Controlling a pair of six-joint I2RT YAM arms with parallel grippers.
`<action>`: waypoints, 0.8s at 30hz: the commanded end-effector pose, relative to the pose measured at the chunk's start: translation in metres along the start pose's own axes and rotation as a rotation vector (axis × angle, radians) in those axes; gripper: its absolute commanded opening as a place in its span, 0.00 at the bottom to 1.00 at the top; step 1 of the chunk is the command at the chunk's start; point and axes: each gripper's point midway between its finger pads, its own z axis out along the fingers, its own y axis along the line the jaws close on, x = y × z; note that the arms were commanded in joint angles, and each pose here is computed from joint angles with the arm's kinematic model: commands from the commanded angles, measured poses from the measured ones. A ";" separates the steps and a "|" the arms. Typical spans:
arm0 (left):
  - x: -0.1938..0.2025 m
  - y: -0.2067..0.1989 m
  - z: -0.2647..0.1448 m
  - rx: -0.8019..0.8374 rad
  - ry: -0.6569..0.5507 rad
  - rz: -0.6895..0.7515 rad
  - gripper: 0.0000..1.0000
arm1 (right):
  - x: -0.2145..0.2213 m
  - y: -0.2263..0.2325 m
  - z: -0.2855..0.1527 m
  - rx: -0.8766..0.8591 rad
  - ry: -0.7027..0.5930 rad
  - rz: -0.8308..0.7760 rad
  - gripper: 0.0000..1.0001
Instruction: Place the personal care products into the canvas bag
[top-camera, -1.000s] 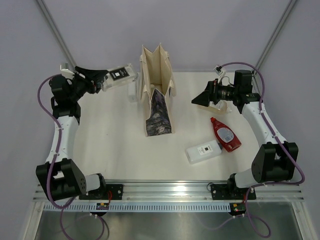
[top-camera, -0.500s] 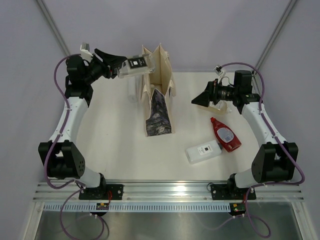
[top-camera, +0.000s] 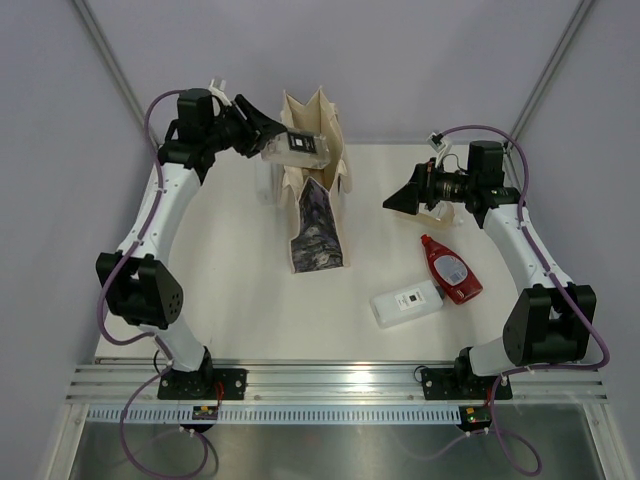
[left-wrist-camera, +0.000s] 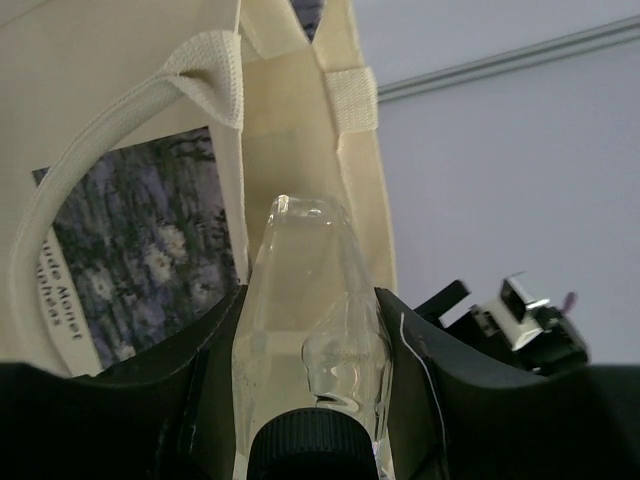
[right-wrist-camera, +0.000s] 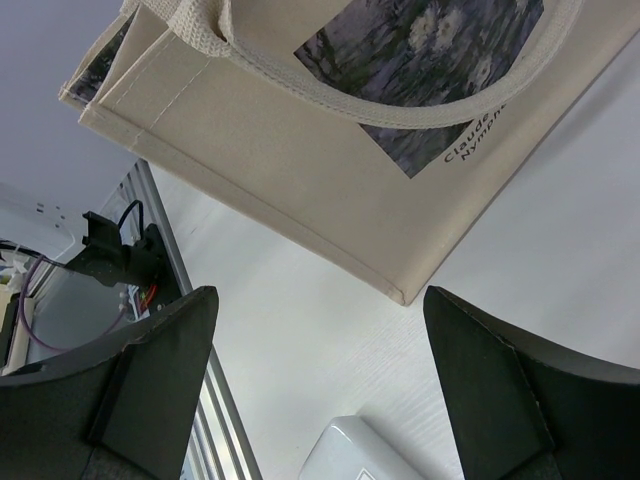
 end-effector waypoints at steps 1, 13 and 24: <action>-0.018 -0.055 -0.009 0.078 -0.074 0.167 0.21 | -0.007 0.010 -0.006 -0.017 -0.021 -0.055 0.92; 0.003 -0.044 0.030 -0.113 -0.053 0.393 0.57 | 0.000 0.002 -0.004 0.001 -0.005 -0.044 0.92; 0.010 -0.044 0.041 -0.142 -0.049 0.497 0.86 | 0.006 -0.007 -0.007 0.045 0.045 -0.115 0.92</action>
